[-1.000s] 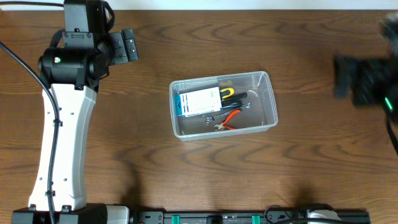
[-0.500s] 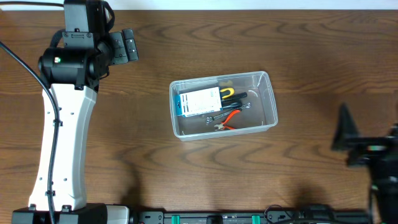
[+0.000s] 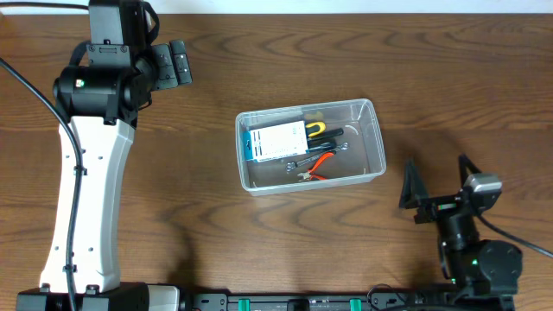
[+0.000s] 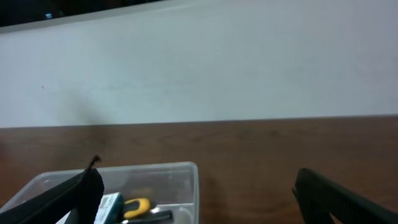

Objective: Pack container

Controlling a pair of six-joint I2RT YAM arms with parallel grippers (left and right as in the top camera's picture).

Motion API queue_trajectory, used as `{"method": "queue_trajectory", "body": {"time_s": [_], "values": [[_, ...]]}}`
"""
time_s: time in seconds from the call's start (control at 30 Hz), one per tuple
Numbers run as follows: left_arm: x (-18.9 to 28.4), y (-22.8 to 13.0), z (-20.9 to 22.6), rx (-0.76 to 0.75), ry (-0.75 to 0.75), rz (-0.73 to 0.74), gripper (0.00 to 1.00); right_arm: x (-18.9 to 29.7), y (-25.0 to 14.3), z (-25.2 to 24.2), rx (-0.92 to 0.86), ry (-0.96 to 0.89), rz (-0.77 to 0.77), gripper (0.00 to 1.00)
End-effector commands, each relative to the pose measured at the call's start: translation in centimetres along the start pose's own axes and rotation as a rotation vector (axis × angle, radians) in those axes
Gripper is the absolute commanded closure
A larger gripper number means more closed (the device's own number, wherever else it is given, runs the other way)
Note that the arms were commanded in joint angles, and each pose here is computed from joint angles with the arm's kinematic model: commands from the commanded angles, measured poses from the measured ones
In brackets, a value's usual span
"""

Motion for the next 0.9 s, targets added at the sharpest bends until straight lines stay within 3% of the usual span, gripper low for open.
{"method": "queue_trajectory", "body": {"time_s": [0.0,0.53,0.87], "values": [[-0.1,0.0,0.2,0.005,0.012,0.003,0.02,0.3,-1.2,-0.4,-0.056,0.015,-0.019,0.01],[-0.1,0.0,0.2,0.005,0.012,0.003,0.02,-0.2,-7.4,-3.1,-0.048,-0.024,0.074,0.01],[-0.1,0.0,0.2,0.005,0.012,0.004,0.02,-0.3,-8.1,-2.3,0.189,0.051,0.102,0.01]]}}
Point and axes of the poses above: each gripper's point midway between its finger pads, its own x axis back along the fingers, its own z axis along the line the jaws close on, y = z × x, the point moved 7 cm from there along x, back along the fingers, and after that the axes turned 12 degrees about -x, right-handed, at the moved point
